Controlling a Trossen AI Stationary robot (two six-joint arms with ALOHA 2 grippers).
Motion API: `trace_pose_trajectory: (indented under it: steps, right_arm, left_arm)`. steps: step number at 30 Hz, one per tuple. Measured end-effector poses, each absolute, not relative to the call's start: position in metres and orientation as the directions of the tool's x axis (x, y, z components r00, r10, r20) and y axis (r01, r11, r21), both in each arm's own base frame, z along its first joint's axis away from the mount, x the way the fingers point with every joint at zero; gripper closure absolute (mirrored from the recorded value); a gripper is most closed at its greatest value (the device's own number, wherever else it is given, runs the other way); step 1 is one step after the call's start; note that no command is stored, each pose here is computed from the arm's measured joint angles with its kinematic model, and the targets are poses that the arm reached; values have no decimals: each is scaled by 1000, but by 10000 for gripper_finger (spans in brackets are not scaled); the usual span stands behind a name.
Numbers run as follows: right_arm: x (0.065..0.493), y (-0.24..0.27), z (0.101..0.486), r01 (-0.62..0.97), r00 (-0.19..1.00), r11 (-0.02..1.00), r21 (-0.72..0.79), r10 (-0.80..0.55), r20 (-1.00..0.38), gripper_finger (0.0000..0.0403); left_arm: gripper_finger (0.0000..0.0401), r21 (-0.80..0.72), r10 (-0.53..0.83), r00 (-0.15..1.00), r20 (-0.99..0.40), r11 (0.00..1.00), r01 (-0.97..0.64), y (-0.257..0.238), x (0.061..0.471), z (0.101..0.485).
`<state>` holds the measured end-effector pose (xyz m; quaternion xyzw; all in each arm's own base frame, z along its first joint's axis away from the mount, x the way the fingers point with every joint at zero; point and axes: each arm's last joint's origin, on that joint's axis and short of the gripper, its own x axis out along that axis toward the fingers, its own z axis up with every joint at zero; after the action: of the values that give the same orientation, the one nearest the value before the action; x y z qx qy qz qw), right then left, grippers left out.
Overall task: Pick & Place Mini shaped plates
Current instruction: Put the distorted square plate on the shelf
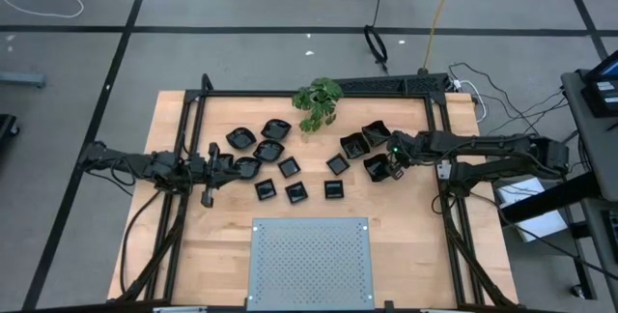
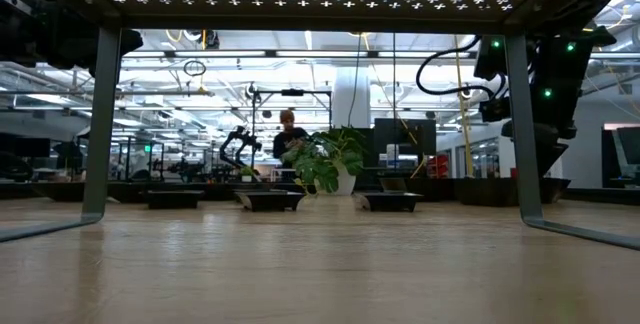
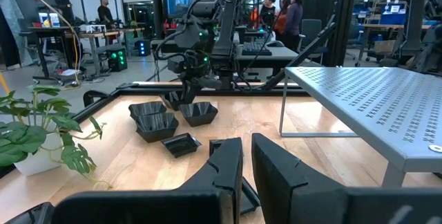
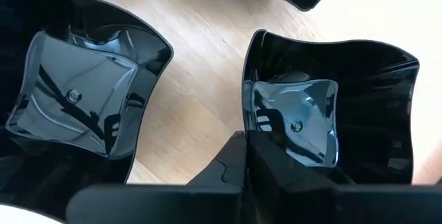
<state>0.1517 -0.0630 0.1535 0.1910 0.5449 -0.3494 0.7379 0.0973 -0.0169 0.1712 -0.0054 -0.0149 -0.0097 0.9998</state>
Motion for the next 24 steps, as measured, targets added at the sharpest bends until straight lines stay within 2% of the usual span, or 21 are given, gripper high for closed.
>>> trace_pose_trajectory:
  steps: [9,19,24]
  right_arm:
    - [147,-61,167,727,246,685,-58,-339,-908,403]
    - [132,-56,195,736,417,675,45,-400,-816,402]
    - [129,-54,211,718,548,684,131,-439,-712,402]
  left_arm:
    - [366,-11,-19,999,30,1000,19,-17,97,171]
    - [366,-11,-19,999,30,1000,19,-17,97,171]
    - [366,-11,-19,999,30,1000,20,-17,97,171]
